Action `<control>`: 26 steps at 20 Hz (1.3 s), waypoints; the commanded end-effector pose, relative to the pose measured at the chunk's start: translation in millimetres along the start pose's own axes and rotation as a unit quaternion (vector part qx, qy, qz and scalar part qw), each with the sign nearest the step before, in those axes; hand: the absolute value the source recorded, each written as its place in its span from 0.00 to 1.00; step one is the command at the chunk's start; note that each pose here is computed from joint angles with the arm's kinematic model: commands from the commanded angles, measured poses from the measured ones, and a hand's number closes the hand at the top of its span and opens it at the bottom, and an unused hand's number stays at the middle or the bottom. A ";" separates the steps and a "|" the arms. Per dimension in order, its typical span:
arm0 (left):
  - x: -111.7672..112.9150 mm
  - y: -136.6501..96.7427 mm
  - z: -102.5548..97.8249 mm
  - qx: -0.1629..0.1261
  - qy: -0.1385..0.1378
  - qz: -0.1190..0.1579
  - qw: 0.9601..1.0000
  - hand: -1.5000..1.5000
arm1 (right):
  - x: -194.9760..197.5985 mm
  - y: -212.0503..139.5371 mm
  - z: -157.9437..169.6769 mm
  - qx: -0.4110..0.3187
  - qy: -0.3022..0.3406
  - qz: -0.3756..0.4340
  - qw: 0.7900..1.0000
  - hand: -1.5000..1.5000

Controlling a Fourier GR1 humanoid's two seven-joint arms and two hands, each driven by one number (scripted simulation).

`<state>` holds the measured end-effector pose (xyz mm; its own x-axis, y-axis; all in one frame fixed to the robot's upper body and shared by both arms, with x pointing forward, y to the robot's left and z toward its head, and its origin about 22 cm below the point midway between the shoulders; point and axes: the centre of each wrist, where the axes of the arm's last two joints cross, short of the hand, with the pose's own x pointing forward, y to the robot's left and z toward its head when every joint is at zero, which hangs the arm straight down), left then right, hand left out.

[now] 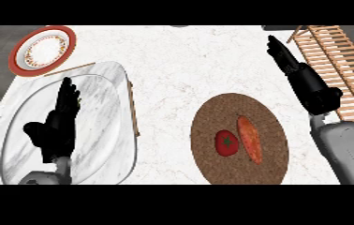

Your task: Pick the sweet potato from the placemat and place it in the tiered shelf

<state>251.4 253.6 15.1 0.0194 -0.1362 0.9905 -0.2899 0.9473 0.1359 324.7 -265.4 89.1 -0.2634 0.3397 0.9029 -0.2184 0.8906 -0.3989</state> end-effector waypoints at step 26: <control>54.9 19.8 -61.0 -0.126 0.013 0.015 0.992 0.50 | 63.5 -112.1 -14.4 0.295 0.069 0.131 0.944 0.00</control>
<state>296.1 280.8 63.8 0.0464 -0.0923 0.9947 -0.0347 0.9950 0.0939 349.9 -355.5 147.3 -0.1474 0.3472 0.9261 -0.6615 0.6616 -0.3533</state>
